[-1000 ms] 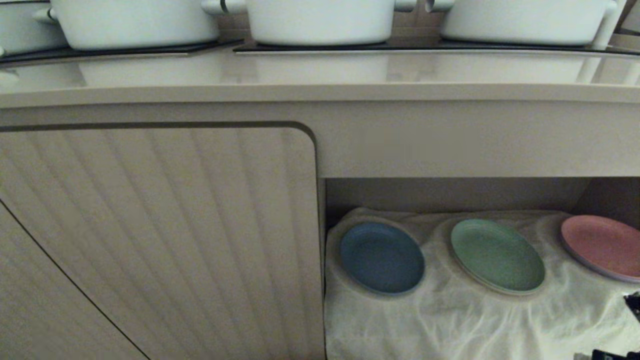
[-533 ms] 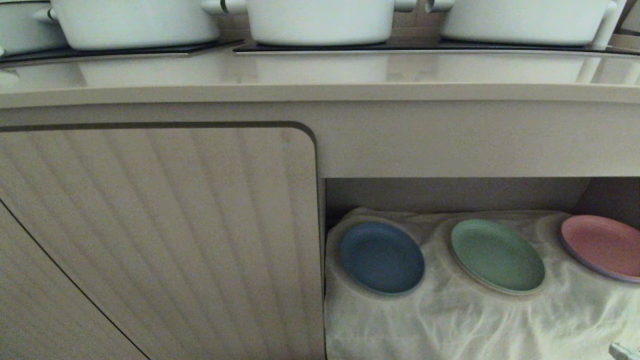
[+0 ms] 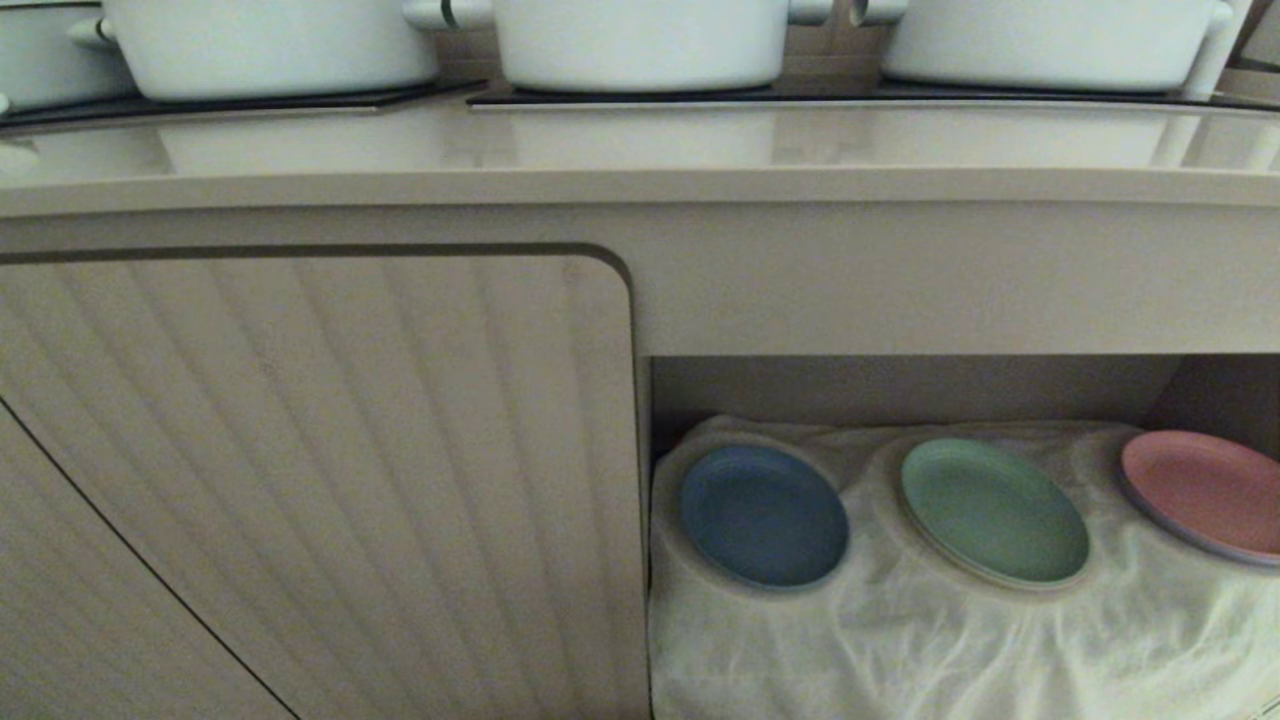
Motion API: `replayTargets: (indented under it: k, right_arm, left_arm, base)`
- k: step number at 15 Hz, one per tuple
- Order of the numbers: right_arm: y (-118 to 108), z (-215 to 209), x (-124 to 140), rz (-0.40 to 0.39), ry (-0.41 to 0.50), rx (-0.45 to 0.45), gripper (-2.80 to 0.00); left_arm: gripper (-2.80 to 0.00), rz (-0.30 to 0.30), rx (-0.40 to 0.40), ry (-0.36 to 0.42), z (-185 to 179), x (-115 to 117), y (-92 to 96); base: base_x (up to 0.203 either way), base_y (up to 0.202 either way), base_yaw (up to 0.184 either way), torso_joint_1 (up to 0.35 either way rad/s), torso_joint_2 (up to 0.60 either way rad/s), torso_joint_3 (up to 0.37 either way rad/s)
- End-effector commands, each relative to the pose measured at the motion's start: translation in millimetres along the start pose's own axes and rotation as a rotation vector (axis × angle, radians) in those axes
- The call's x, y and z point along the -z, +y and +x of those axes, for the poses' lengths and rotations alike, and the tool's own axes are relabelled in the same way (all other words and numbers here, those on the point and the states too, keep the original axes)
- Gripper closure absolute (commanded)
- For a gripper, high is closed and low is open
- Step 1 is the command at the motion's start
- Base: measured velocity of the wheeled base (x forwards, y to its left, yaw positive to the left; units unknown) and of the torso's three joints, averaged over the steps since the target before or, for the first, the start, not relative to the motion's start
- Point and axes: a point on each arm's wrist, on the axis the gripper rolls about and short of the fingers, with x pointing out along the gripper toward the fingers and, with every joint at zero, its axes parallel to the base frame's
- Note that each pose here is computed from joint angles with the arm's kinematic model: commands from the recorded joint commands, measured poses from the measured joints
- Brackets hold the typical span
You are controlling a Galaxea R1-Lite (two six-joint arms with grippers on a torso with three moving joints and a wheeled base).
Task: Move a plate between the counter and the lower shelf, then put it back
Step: Pick up the plate in the cupboard
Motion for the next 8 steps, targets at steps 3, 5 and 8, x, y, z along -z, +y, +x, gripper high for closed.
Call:
replayTargets:
  k: [3,5,8]
  right_arm:
    - [-1,-25,10,0.004,-0.179,-0.048,0.0]
    - [-1,-31,16,-0.003,-0.21,-0.093,0.0]
    - [0,-31,18,-0.001,-0.197,-0.097,0.0]
  left_arm:
    - [0.0,-0.001,-0.001,0.0,0,0,0.0]
    - [0.0,-0.001,-0.001,-0.001,0,0,0.0]
    - [0.0,-0.001,-0.001,0.0,0,0,0.0]
  base:
    - [0.0,0.0,0.0,0.0,0.0,0.0]
    - [0.0,0.0,0.0,0.0,0.0,0.0]
    - [0.0,0.0,0.0,0.0,0.0,0.0]
